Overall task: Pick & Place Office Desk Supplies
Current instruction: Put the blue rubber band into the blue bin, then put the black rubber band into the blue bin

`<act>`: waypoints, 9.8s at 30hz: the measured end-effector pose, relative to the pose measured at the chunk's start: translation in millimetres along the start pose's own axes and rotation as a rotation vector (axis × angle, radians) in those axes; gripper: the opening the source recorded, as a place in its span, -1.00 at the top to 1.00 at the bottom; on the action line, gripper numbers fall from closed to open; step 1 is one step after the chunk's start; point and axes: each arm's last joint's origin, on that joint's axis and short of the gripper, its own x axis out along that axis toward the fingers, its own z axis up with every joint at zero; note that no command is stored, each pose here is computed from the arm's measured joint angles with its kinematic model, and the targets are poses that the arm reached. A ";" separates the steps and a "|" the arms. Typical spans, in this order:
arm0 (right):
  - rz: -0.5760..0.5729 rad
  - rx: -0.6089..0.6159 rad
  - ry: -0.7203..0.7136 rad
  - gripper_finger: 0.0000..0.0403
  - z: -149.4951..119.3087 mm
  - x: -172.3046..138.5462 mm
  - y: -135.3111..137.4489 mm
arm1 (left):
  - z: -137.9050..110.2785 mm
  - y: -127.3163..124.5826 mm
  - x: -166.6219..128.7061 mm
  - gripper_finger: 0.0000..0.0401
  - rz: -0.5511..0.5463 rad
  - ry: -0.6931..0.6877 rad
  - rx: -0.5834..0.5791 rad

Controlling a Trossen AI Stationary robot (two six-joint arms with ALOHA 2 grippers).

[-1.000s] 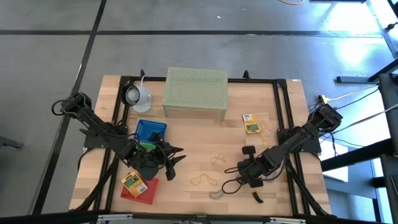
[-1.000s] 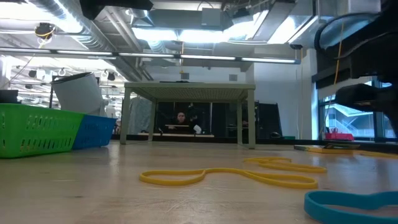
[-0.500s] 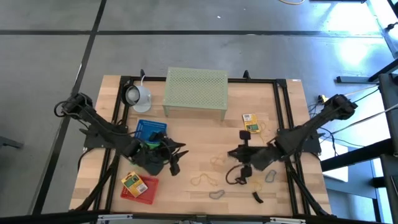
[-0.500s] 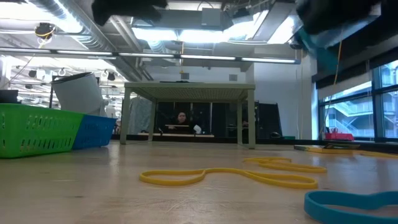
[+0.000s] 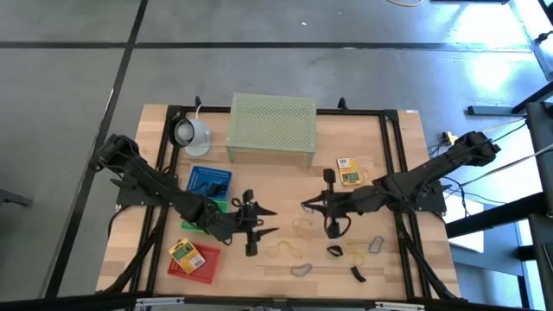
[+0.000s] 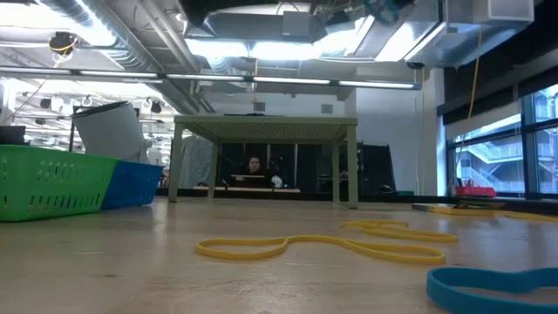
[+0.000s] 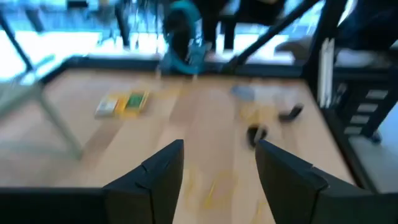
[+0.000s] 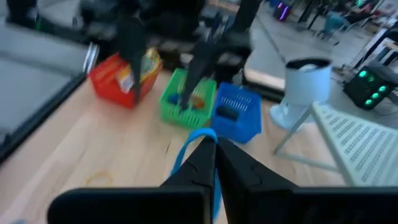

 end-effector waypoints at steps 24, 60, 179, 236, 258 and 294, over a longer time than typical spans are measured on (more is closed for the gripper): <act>-0.049 -0.014 -0.104 0.93 -3.1 33.5 3.8 | -2.5 14.0 57.1 0.01 0.010 -0.277 0.095; -0.123 0.155 -0.026 0.57 -11.1 33.8 2.3 | -8.2 22.2 62.2 0.99 0.061 -0.216 -0.027; 0.281 0.195 0.860 0.96 -126.6 19.7 112.6 | -0.9 68.4 -65.8 0.38 0.358 0.163 -0.408; -0.094 0.079 -0.208 0.92 -6.1 52.8 18.8 | -5.6 22.1 49.8 0.03 -0.102 -0.348 -0.050; -0.080 0.173 -0.191 0.92 -8.3 53.2 19.5 | -8.5 22.0 50.5 0.99 -0.093 -0.318 -0.044; 0.039 0.233 0.117 -0.14 -12.8 -1.9 16.2 | -17.8 79.3 -38.8 0.97 0.283 0.398 -0.210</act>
